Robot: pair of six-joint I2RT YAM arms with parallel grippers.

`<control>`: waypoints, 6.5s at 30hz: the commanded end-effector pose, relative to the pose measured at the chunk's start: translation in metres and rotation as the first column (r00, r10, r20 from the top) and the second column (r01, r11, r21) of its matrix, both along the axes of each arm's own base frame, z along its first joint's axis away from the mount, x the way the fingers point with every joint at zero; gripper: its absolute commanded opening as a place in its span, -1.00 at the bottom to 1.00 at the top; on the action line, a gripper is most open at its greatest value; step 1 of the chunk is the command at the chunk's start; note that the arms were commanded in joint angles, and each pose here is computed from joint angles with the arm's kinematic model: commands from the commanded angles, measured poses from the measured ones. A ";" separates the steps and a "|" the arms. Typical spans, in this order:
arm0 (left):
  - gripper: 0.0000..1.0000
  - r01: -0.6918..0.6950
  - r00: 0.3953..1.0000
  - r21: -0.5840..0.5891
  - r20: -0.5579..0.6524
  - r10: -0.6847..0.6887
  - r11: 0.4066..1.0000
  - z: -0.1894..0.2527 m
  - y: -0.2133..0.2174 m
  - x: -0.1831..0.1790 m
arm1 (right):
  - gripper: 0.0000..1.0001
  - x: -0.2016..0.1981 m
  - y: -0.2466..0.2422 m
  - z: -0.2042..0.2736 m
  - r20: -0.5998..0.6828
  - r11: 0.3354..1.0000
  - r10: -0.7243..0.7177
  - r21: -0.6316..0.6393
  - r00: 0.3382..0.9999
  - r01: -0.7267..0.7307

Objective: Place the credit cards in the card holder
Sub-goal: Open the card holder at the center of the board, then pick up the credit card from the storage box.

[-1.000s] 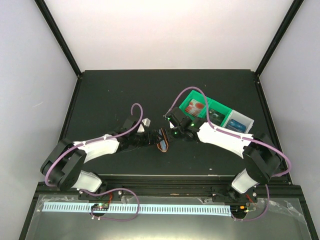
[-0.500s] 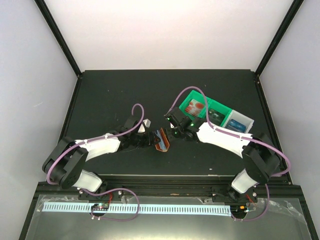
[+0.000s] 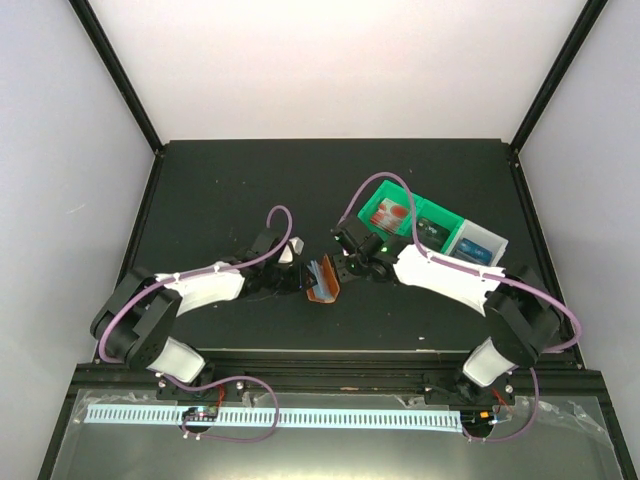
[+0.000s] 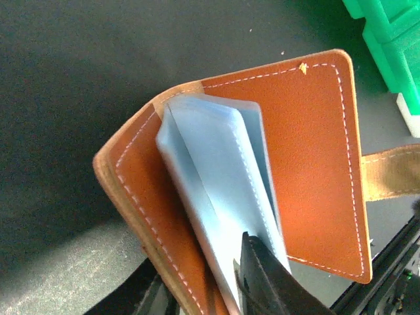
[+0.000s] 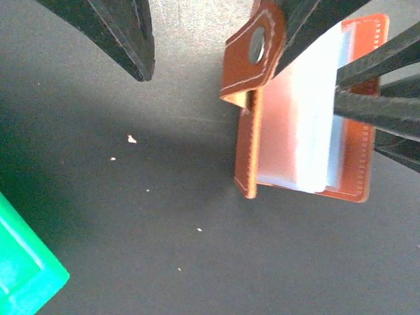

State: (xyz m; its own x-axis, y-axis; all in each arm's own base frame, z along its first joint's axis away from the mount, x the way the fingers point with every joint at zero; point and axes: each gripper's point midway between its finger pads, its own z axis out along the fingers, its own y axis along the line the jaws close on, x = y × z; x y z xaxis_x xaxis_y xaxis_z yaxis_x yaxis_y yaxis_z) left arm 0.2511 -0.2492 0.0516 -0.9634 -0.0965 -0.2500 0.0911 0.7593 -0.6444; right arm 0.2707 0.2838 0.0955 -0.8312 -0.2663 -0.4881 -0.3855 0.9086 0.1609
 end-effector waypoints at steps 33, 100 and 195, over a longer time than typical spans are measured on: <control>-0.97 -0.045 0.997 -0.029 -0.068 0.043 0.999 0.032 -0.005 0.003 | -0.73 -0.068 0.081 -0.013 -0.229 0.851 0.407 0.447 0.884 -0.276; -0.97 -0.066 0.996 0.068 -0.060 0.070 0.995 0.030 0.016 -0.005 | 0.21 0.014 0.000 0.007 0.065 0.997 -0.076 0.002 0.995 0.076; -0.45 -0.006 1.000 0.048 -0.015 0.006 0.999 -0.022 0.059 -0.019 | 0.46 0.122 -0.093 0.089 0.169 0.903 0.380 -0.284 0.910 -0.324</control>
State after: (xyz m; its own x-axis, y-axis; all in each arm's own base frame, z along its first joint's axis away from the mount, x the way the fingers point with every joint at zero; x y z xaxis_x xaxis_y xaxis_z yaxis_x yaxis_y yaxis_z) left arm 0.2322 -0.1934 0.0261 -0.9642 -0.1130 -0.2398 0.0701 0.7638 -0.6416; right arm 0.3651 0.1912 0.1989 -0.6120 -0.5495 -0.5688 -0.6208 0.7793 -0.0848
